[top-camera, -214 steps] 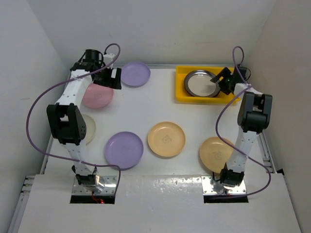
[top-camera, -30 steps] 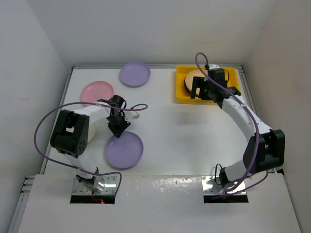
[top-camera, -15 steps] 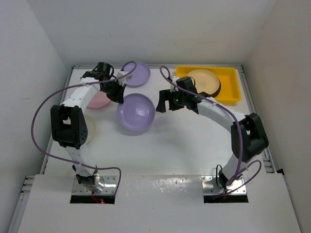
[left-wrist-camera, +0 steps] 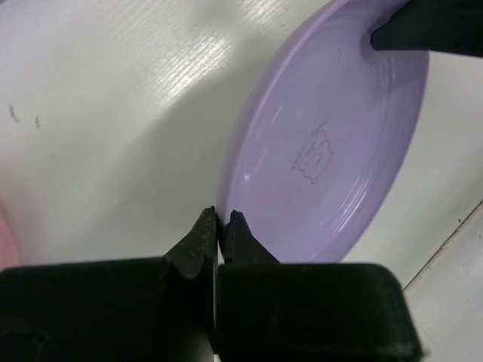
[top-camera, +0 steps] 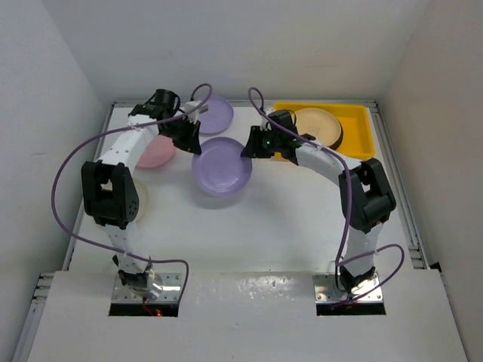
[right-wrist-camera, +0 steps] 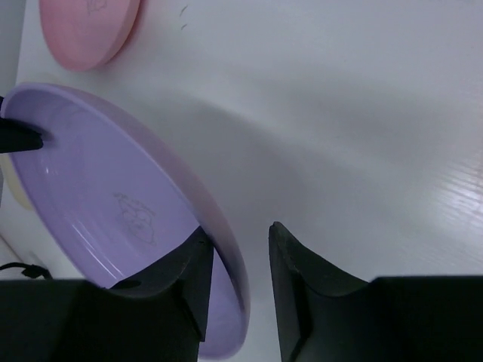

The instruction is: Place the plates into the plastic bin on the countertop

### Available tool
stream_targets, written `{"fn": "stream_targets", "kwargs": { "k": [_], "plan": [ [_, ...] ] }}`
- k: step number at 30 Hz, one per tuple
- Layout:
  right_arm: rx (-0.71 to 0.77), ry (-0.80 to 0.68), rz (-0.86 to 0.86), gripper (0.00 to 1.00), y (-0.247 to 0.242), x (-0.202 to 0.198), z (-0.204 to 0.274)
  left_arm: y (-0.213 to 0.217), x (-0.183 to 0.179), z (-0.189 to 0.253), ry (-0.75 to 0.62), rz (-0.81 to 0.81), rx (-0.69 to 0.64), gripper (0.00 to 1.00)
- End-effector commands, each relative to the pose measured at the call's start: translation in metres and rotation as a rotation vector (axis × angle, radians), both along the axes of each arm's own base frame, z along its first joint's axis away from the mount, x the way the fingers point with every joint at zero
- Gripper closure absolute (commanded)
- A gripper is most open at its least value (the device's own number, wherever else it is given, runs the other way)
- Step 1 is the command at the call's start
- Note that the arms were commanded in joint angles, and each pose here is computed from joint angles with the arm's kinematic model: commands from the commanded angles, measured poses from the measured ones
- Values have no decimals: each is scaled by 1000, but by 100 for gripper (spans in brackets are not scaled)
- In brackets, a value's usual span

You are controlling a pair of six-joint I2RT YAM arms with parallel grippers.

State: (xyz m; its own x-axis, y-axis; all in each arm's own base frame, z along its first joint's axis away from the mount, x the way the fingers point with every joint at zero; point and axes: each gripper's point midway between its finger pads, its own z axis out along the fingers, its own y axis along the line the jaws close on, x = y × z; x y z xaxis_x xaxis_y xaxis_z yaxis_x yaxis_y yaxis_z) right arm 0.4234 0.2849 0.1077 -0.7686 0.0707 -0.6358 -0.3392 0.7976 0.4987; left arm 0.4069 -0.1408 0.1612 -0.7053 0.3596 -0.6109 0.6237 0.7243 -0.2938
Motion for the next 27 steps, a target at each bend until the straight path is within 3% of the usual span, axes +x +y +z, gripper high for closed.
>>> {"fn": "stream_targets", "kwargs": {
  "k": [1, 4, 5, 6, 8, 9, 10, 12, 16, 19, 24, 27],
  "plan": [
    [53, -25, 28, 65, 16, 8, 11, -13, 6, 20, -27, -17, -71, 100],
    [76, -44, 75, 76, 22, 6, 16, -15, 12, 22, -40, -16, -85, 100],
    [78, -47, 77, 95, 22, 6, 18, -12, 16, 21, -39, -7, -85, 100],
    [79, -62, 68, 100, 21, 8, 25, -12, 19, 19, -38, -6, -84, 100],
    [47, -86, -13, 100, 7, 20, 28, -9, 26, 19, -46, 17, -64, 99],
    [49, -104, -36, 100, 2, 24, 36, -6, 31, 17, -50, 29, -47, 83],
    [38, -91, -121, 100, -19, 35, 40, -4, 38, 26, -83, 40, -33, 39],
    [61, -116, -241, 100, -58, 63, 66, 16, 52, 30, -110, 110, 18, 0],
    [78, -100, -476, 100, -147, 87, 86, 65, 78, 56, -194, 263, 89, 0],
    [29, -45, -698, 100, -239, 100, 71, 107, 86, 63, -211, 366, 120, 0],
    [-47, 66, -860, 100, -308, 106, 45, 146, 94, 38, -156, 451, 127, 0],
    [-40, 102, -897, 100, -326, 117, 29, 143, 101, 25, -120, 455, 82, 0]
  ]
}}
